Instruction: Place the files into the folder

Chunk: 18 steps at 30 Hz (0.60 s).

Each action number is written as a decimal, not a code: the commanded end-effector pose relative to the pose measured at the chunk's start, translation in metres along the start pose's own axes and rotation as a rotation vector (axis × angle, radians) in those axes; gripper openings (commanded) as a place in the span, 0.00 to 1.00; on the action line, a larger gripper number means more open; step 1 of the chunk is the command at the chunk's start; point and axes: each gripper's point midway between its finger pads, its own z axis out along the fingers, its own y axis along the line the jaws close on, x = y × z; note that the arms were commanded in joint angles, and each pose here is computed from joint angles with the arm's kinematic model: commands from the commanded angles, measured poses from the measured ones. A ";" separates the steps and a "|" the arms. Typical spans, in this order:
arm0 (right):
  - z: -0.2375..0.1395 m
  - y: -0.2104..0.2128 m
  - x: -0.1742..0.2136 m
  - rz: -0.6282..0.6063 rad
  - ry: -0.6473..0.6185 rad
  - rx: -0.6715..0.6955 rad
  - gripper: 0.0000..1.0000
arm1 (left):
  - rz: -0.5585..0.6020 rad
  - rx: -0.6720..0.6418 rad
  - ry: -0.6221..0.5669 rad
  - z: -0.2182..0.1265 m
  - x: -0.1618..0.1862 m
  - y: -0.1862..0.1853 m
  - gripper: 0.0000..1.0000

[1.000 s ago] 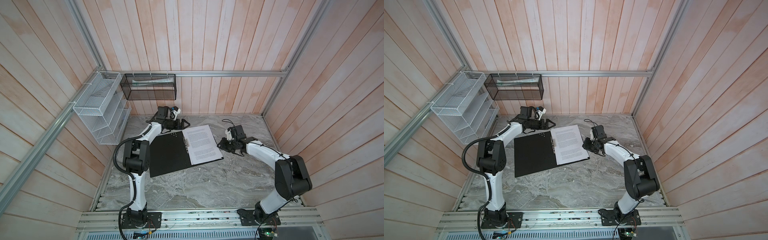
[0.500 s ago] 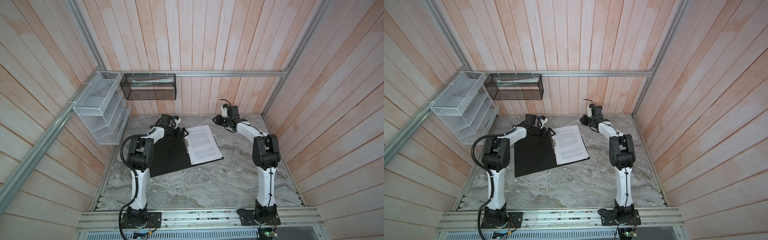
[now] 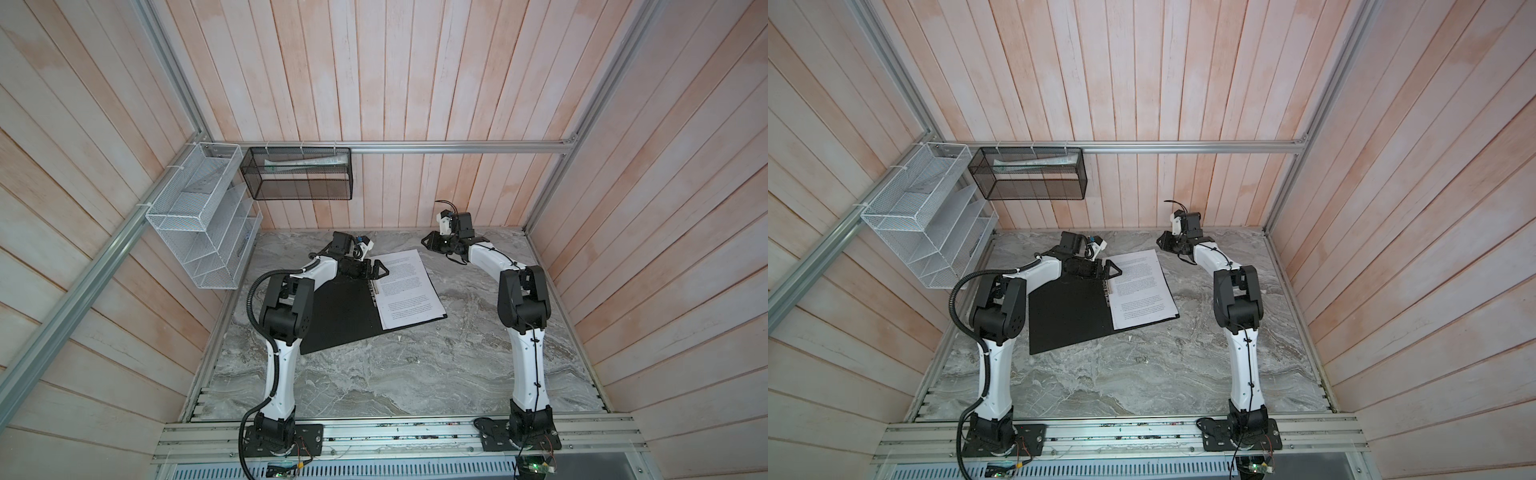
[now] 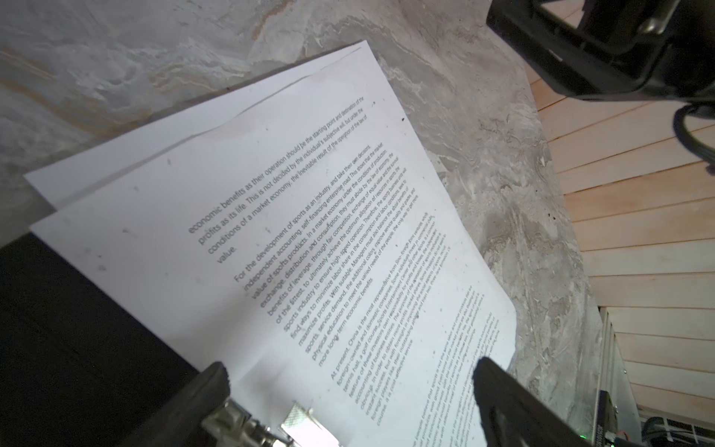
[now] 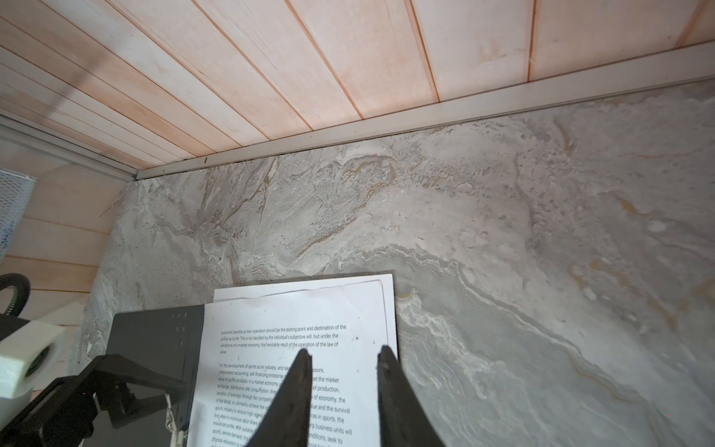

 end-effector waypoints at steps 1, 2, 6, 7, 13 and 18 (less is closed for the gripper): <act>-0.014 0.008 -0.018 -0.017 -0.025 -0.021 0.29 | -0.015 -0.015 0.036 0.006 0.014 0.008 1.00; -0.014 0.009 -0.021 -0.017 -0.030 -0.025 0.29 | -0.016 -0.015 0.038 0.006 0.015 0.009 1.00; -0.013 0.012 -0.026 -0.019 -0.034 -0.032 0.29 | -0.039 -0.010 0.073 0.011 0.025 0.011 1.00; -0.013 0.013 -0.027 -0.021 -0.033 -0.034 0.29 | -0.048 -0.022 0.082 0.011 0.028 0.013 1.00; -0.014 0.015 -0.029 -0.020 -0.030 -0.037 0.29 | -0.041 -0.063 0.081 0.008 0.034 0.019 1.00; -0.015 0.015 -0.030 -0.023 -0.030 -0.035 0.29 | -0.058 -0.045 0.112 0.013 0.044 0.019 1.00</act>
